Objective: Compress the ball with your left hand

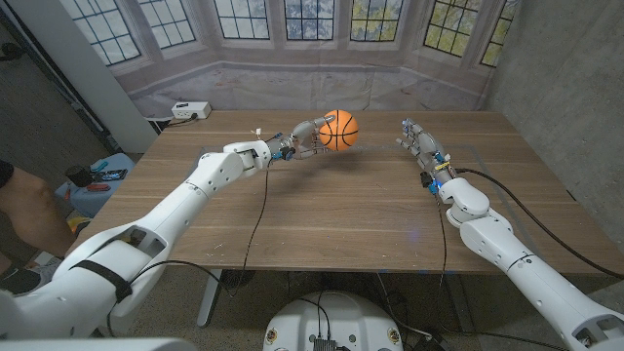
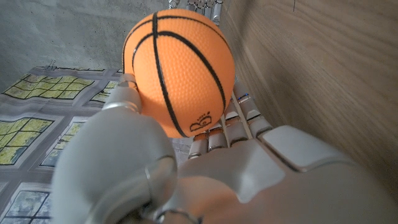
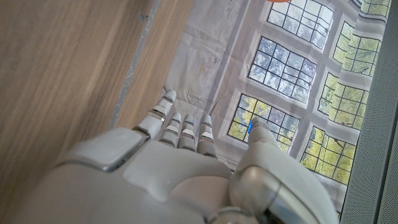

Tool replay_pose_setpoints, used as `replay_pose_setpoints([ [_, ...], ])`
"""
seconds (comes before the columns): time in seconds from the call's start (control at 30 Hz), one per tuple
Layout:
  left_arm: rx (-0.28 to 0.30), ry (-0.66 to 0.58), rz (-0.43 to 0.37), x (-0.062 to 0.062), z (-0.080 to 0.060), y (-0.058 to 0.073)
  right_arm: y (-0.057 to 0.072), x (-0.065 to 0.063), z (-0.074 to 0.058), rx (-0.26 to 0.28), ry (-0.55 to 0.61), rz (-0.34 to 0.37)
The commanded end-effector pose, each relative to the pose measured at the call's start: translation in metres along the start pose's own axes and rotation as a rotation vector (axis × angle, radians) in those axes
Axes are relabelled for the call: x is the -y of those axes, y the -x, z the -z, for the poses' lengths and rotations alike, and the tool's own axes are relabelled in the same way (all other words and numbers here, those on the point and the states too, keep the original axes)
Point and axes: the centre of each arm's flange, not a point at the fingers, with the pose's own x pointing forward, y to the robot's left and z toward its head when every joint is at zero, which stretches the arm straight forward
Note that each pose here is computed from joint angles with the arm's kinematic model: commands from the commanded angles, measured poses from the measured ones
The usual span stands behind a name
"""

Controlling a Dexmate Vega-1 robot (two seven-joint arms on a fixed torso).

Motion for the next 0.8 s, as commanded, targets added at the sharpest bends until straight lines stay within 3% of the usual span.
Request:
replay_pose_setpoints([
  [0.03, -0.015, -0.004, 0.055, 0.0033, -0.0003, -0.0042, 0.0066, 0.0020, -0.0002, -0.003, 0.000, 0.004],
  [0.8, -0.022, 0.063, 0.083, -0.0019, 0.0030, -0.0060, 0.0065, 0.0002, -0.0072, -0.011, 0.024, -0.006],
])
